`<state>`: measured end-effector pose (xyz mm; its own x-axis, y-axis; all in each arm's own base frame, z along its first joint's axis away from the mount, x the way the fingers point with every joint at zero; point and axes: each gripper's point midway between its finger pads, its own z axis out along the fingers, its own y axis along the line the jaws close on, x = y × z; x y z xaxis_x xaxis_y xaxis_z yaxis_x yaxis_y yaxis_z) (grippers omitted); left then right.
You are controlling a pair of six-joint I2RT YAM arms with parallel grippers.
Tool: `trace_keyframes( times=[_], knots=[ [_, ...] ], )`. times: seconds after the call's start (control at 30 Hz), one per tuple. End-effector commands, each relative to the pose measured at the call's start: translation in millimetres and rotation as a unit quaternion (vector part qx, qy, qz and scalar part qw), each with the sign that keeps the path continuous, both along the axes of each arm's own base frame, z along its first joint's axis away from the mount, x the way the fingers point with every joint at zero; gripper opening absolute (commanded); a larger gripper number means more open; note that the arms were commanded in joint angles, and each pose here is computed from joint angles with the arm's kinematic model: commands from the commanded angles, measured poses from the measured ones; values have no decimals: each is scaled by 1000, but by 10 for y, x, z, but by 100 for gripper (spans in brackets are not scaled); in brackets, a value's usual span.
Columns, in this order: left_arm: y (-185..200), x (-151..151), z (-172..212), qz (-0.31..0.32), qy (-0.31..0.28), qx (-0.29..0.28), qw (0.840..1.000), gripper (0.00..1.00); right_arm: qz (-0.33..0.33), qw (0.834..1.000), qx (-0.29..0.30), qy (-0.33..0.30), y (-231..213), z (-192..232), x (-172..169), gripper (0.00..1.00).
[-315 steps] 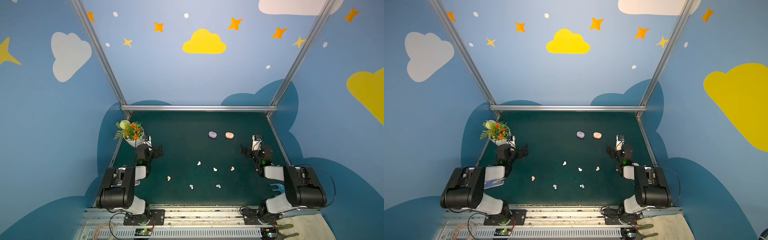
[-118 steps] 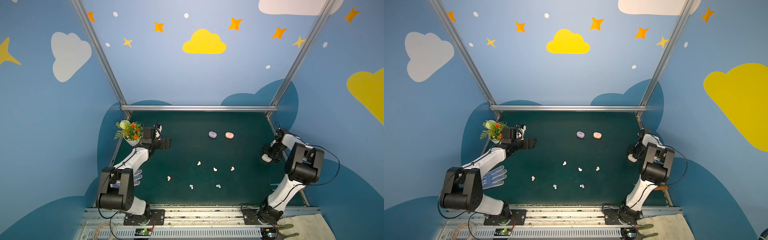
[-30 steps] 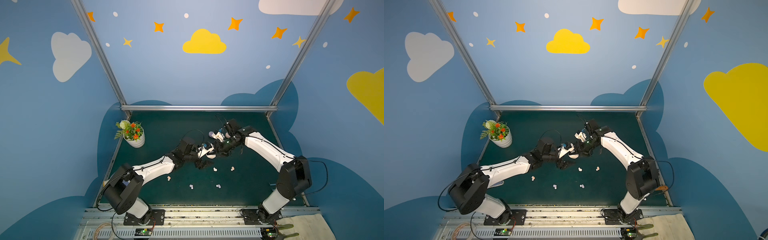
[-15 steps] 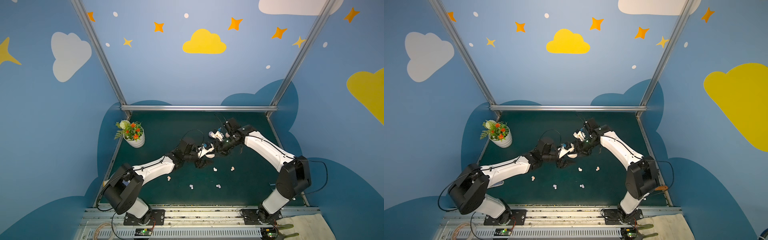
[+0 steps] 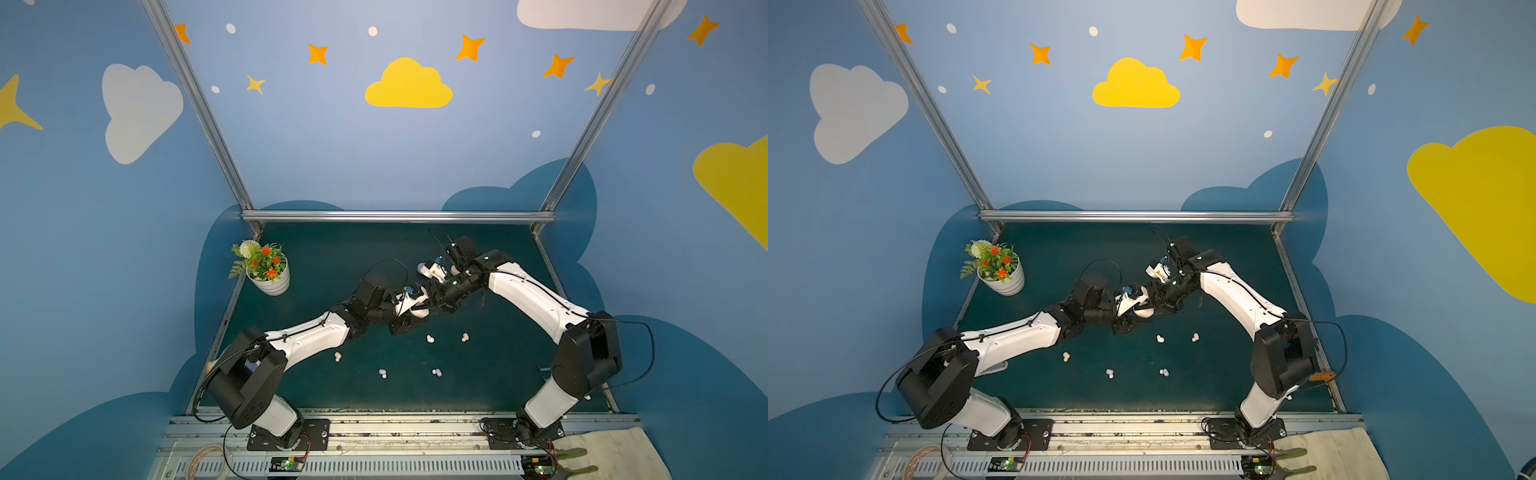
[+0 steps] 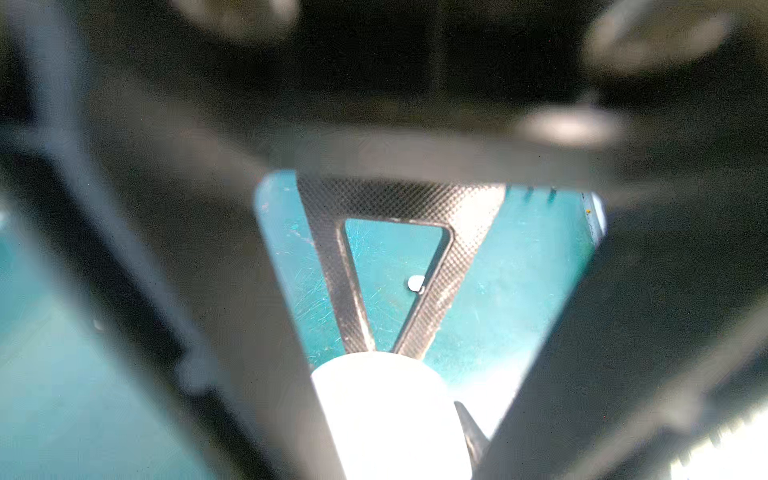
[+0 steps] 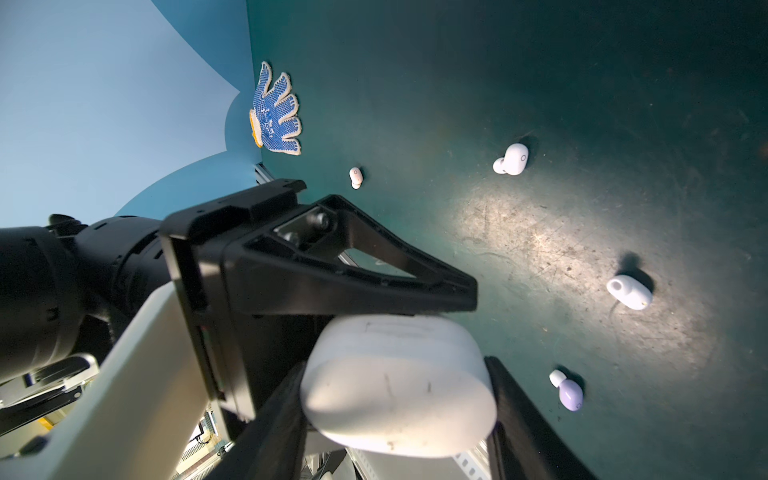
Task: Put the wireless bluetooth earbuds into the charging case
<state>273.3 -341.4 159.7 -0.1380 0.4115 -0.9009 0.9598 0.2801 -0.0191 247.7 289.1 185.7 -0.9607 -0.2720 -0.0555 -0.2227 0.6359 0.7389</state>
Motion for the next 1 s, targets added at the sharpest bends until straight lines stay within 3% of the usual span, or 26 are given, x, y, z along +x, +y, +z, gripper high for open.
trace_keyframes(
  times=[0.0,0.47,0.73,0.97],
  knots=[
    [-21,-55,53,-15,-7,-9,1000,47,8,1000,13,-6,57,76,18,48],
    [-21,-33,74,-10,-5,-13,1000,35,9,1000,13,5,58,55,-15,49],
    [-27,-55,58,-15,2,-12,1000,31,-1,1000,9,-2,-12,101,6,75],
    [-30,-51,21,-15,12,-12,1000,30,-25,1000,10,-2,-169,147,27,80]
  ],
)
